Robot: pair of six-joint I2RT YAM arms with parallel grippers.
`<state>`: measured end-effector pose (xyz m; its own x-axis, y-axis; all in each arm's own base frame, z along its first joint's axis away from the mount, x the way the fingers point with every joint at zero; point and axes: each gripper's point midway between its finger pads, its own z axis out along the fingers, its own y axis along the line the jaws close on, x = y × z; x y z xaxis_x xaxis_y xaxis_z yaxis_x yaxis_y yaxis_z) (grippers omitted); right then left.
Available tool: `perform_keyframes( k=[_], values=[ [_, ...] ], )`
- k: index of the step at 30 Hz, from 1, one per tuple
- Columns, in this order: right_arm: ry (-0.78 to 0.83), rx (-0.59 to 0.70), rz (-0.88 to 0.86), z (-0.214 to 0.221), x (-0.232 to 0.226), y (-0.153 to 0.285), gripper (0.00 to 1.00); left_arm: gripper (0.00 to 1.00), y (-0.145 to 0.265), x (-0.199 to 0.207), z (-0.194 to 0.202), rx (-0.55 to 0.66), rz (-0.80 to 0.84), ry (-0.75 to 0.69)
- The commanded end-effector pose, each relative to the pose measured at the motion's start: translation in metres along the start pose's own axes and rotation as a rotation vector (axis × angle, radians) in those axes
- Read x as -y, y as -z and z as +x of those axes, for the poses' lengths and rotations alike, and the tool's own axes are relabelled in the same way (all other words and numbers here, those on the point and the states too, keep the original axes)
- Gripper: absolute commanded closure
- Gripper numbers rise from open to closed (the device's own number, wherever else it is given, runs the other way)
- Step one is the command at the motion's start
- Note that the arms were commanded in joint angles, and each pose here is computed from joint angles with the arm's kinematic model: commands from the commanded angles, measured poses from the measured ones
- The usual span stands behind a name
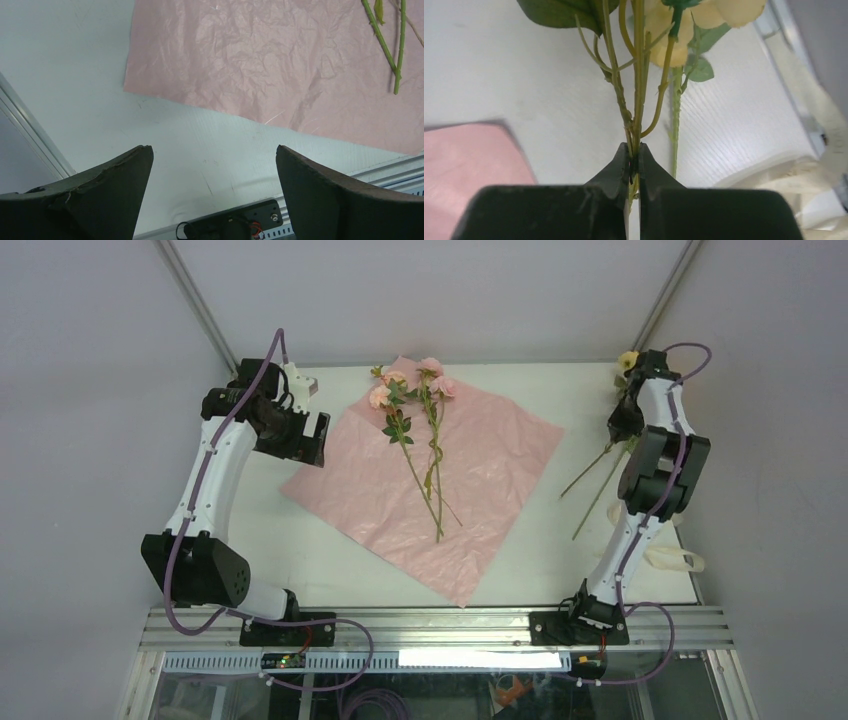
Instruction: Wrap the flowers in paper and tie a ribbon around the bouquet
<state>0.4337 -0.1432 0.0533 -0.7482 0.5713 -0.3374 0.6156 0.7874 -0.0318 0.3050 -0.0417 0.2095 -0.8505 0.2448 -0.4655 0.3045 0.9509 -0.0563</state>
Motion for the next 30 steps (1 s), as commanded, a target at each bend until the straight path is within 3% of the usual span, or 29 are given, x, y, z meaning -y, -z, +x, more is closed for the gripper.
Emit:
perform_keyframes(
  k=[1, 7, 11, 15, 19, 25, 30],
  values=[
    [0.099, 0.441, -0.203, -0.088, -0.008, 0.167, 1.00, 0.01, 0.013, -0.004, -0.013, 0.066, -0.014, -0.026],
    [0.204, 0.702, -0.632, -0.087, -0.050, 0.307, 1.00, 0.01, 0.018, -0.002, -0.015, 0.083, -0.012, -0.028],
    [0.423, 0.683, -0.847, -0.024, -0.120, 0.358, 1.00, 0.01, 0.020, -0.001, -0.016, 0.094, -0.007, -0.029],
    [0.628, 0.472, -0.954, 0.065, -0.204, 0.356, 1.00, 0.01, 0.024, 0.000, -0.018, 0.108, -0.005, -0.028],
    [0.675, 0.325, -1.017, 0.136, -0.290, 0.340, 1.00, 0.01, 0.026, 0.002, -0.017, 0.114, 0.001, -0.027],
    [0.681, 0.163, -0.914, 0.212, -0.381, 0.262, 1.00, 0.01, 0.028, 0.003, -0.017, 0.119, 0.005, -0.025],
    [0.727, 0.102, -0.724, 0.237, -0.405, 0.173, 1.00, 0.01, 0.030, 0.005, -0.014, 0.122, 0.011, -0.028]
  ],
)
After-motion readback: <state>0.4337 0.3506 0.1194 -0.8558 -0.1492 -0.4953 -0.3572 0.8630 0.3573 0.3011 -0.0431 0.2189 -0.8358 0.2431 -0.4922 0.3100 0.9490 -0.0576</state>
